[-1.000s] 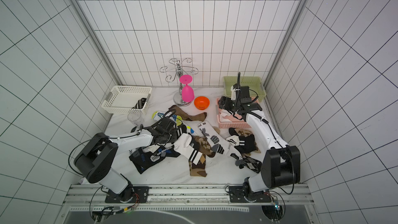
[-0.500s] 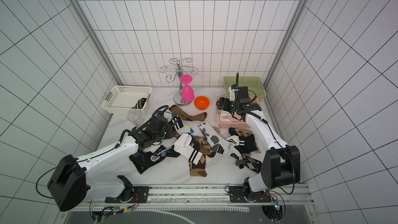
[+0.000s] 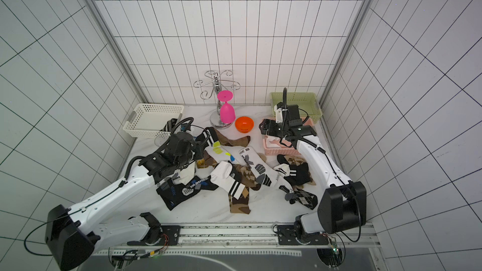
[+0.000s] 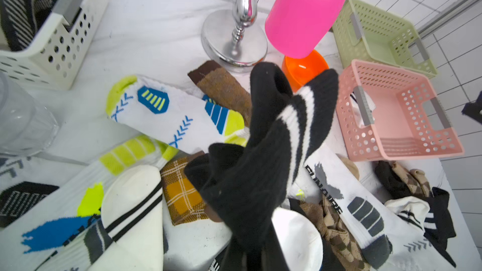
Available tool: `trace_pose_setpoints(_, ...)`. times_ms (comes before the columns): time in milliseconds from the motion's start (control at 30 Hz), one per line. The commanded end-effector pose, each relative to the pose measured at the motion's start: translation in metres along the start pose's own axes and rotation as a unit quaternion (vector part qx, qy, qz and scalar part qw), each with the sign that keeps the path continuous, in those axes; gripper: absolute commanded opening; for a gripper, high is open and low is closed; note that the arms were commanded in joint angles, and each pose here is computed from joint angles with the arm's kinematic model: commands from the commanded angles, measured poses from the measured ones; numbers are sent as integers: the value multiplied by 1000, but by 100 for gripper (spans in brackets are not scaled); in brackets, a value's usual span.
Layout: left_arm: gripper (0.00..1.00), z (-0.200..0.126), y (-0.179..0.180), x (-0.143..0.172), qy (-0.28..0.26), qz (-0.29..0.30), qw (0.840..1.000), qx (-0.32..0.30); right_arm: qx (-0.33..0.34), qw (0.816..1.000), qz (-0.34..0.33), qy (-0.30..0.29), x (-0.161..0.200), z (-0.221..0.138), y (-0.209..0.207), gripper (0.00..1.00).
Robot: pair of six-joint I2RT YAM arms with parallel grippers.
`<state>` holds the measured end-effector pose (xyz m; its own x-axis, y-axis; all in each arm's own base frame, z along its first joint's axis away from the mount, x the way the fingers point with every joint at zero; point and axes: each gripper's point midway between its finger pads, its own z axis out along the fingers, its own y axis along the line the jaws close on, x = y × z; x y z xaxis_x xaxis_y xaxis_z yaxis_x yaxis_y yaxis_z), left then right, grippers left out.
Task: Sort the socks into the basket by color
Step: Pick up the sock at the center of the board.
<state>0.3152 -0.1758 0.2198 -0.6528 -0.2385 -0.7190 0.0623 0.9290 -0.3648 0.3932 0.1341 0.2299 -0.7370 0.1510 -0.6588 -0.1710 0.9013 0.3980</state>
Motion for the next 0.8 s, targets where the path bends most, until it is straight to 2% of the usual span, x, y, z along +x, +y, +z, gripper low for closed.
trace_pose_setpoints(0, 0, -7, 17, -38, -38, -9, 999, -25, 1, 1000, -28, -7, -3, -20, 10, 88)
trace_pose_setpoints(133, 0, 0, 46, -73, -62, -26, 996, -55, 12, 999, -43, -1, 5, -31, 10, 89)
trace_pose_setpoints(167, 0, 2, 53, -79, -65, -31, 996, -60, 16, 999, -46, 0, 7, -34, 9, 98)
trace_pose_setpoints(200, 0, 6, 64, -88, -71, -42, 994, -67, 20, 999, -50, 1, 9, -38, 8, 99)
trace_pose_setpoints(467, 0, 27, 157, -150, -122, -99, 977, -145, 16, 999, -51, 1, 22, -58, 10, 99)
trace_pose_setpoints(667, 0, 51, 228, -175, -133, -133, 962, -200, 2, 999, -50, -1, 16, -59, 17, 99)
trace_pose_setpoints(767, 0, 70, 255, -179, -122, -140, 958, -219, 1, 999, -49, 1, 13, -54, 18, 99)
